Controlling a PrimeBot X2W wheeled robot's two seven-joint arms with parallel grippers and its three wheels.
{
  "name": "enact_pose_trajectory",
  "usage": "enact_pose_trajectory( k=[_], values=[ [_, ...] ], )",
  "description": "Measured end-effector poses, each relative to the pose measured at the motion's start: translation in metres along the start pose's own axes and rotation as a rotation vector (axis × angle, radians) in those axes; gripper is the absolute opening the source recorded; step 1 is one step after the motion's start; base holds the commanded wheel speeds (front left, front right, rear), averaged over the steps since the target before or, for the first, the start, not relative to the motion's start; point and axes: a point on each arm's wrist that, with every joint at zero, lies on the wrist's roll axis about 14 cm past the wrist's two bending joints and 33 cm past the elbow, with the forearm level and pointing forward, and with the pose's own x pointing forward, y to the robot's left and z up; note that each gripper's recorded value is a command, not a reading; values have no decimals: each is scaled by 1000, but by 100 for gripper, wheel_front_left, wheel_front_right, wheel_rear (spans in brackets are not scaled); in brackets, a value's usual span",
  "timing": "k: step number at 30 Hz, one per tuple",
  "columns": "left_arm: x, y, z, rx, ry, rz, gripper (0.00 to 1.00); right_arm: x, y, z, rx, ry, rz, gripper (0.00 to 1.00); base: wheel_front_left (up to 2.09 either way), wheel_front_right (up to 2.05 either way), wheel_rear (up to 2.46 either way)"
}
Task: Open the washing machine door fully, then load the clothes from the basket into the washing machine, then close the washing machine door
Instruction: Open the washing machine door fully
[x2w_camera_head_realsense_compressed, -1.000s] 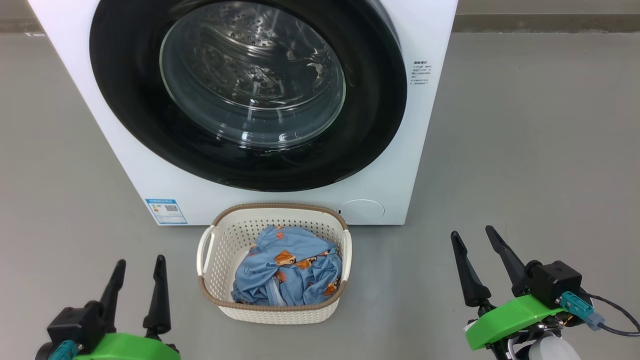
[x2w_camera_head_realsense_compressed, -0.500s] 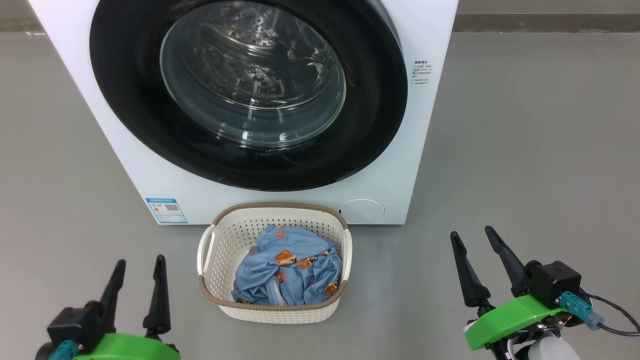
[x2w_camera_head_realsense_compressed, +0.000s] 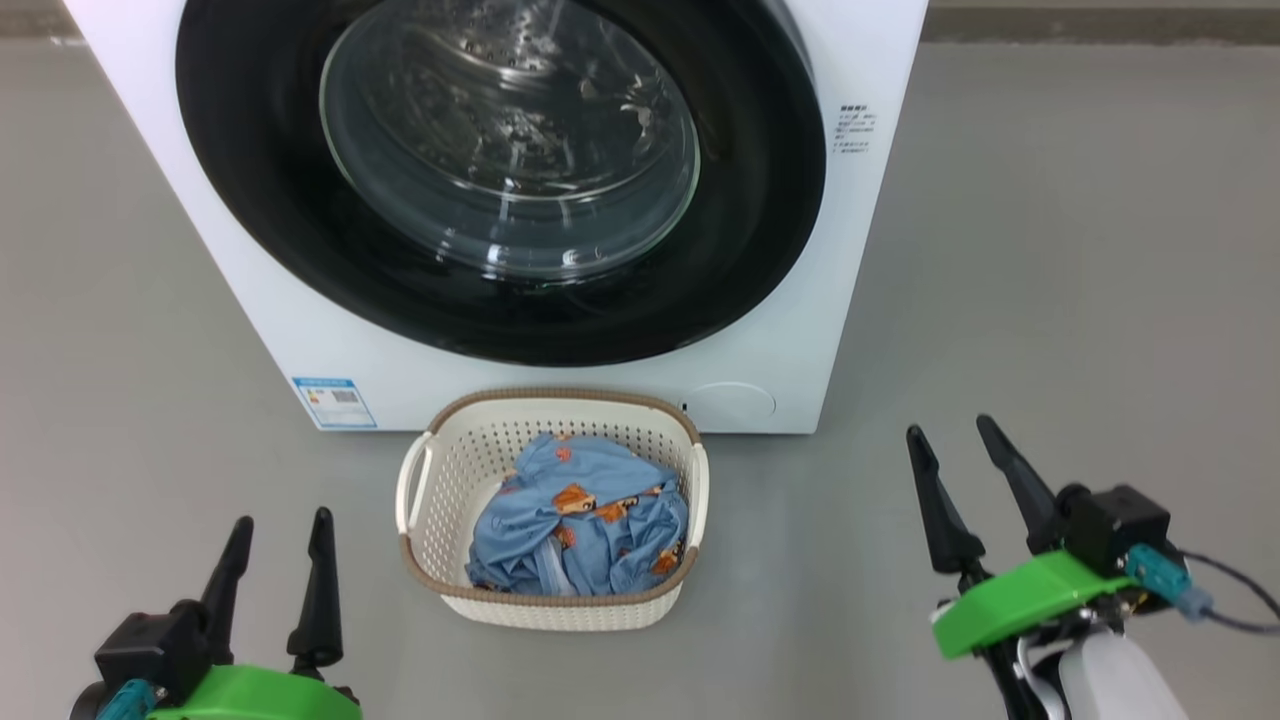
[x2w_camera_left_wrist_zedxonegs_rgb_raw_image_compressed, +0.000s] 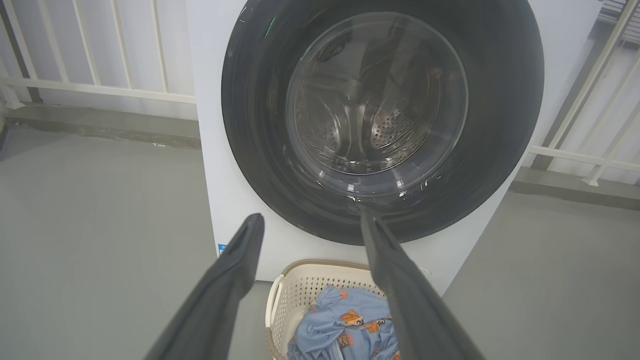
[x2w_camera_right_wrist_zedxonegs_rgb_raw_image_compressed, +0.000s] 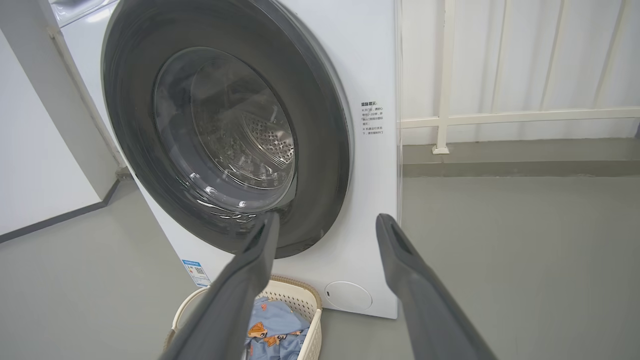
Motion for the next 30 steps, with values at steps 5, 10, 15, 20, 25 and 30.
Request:
enact_pose_trajectory(
  k=[5, 10, 15, 20, 25, 30],
  values=[
    [5, 4, -5, -11, 12, 12, 100, 23, -5, 11, -28, -31, 11, 100, 0, 0, 0],
    [15, 4, -4, -25, 5, 11, 100, 46, -15, 24, -12, -72, -3, 58, 0, 0, 0],
    [20, 10, -9, -33, 15, 23, 100, 71, -27, 39, 45, -127, -17, 0, 0, 0, 0],
    [25, 15, -11, -25, 19, 31, 100, 93, -39, 51, 128, -165, -32, 0, 0, 0, 0],
    [32, 19, -14, -19, 24, 37, 100, 118, -60, 54, 287, -190, -72, 0, 0, 0, 0],
    [38, 24, -20, -15, 37, 45, 100, 149, -77, 66, 465, -208, -85, 0, 0, 0, 0]
  ],
)
